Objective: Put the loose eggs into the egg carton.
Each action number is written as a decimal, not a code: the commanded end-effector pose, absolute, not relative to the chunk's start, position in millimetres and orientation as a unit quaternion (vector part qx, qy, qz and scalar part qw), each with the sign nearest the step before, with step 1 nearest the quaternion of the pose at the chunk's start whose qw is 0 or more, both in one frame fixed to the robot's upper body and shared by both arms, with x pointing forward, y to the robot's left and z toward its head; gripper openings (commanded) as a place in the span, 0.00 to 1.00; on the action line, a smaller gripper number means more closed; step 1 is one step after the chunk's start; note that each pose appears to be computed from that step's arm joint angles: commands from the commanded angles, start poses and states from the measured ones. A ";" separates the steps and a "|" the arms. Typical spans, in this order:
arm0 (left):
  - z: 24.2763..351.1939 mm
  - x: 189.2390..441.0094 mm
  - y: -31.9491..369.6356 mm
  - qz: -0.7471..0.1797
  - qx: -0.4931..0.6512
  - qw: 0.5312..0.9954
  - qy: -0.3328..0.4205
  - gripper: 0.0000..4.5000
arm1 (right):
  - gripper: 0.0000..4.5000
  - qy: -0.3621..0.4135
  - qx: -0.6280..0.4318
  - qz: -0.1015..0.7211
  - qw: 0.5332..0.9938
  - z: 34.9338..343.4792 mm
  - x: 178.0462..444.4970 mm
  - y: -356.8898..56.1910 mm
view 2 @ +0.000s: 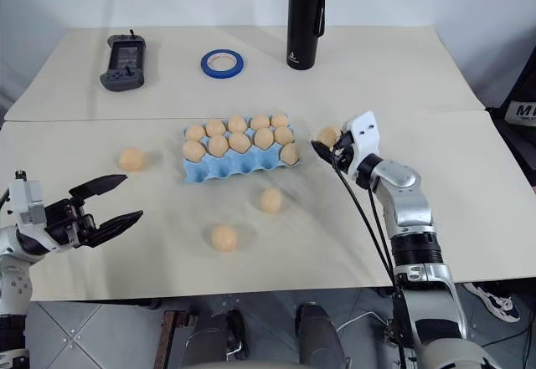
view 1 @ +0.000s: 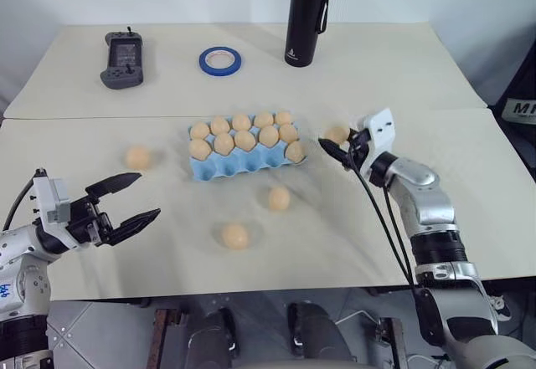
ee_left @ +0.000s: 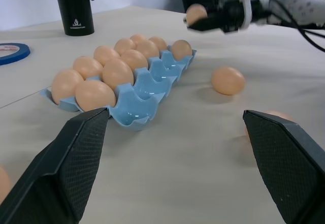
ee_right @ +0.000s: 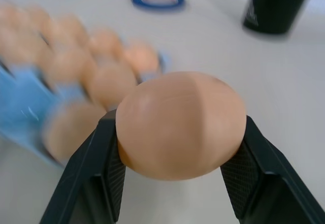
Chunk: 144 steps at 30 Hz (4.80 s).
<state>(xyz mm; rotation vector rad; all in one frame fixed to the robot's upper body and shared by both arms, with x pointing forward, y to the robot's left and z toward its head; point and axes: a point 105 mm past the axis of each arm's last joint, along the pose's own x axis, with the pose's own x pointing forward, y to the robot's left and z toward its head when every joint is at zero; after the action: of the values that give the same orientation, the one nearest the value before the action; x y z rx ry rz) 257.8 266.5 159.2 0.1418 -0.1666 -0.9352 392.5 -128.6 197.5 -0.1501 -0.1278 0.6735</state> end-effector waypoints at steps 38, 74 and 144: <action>173.0 254.0 269.2 -0.418 0.087 0.896 -0.122 1.00 | 0.99 -0.059 -0.077 0.500 0.861 212.2 343.4 -60.9; 146.4 237.1 280.9 -0.512 0.121 0.846 -0.086 1.00 | 0.99 0.005 -0.097 0.554 0.827 150.1 308.2 -53.2; 154.2 245.6 291.5 -0.469 0.135 0.865 -0.115 1.00 | 0.99 0.017 -0.150 0.614 0.775 166.8 283.2 -128.6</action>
<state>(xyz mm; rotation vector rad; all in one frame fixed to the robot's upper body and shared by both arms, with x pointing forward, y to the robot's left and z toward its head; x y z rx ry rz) 247.4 284.5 146.4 0.2459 -0.2199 -0.9965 287.5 -123.0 151.7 -0.3093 0.1025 1.3159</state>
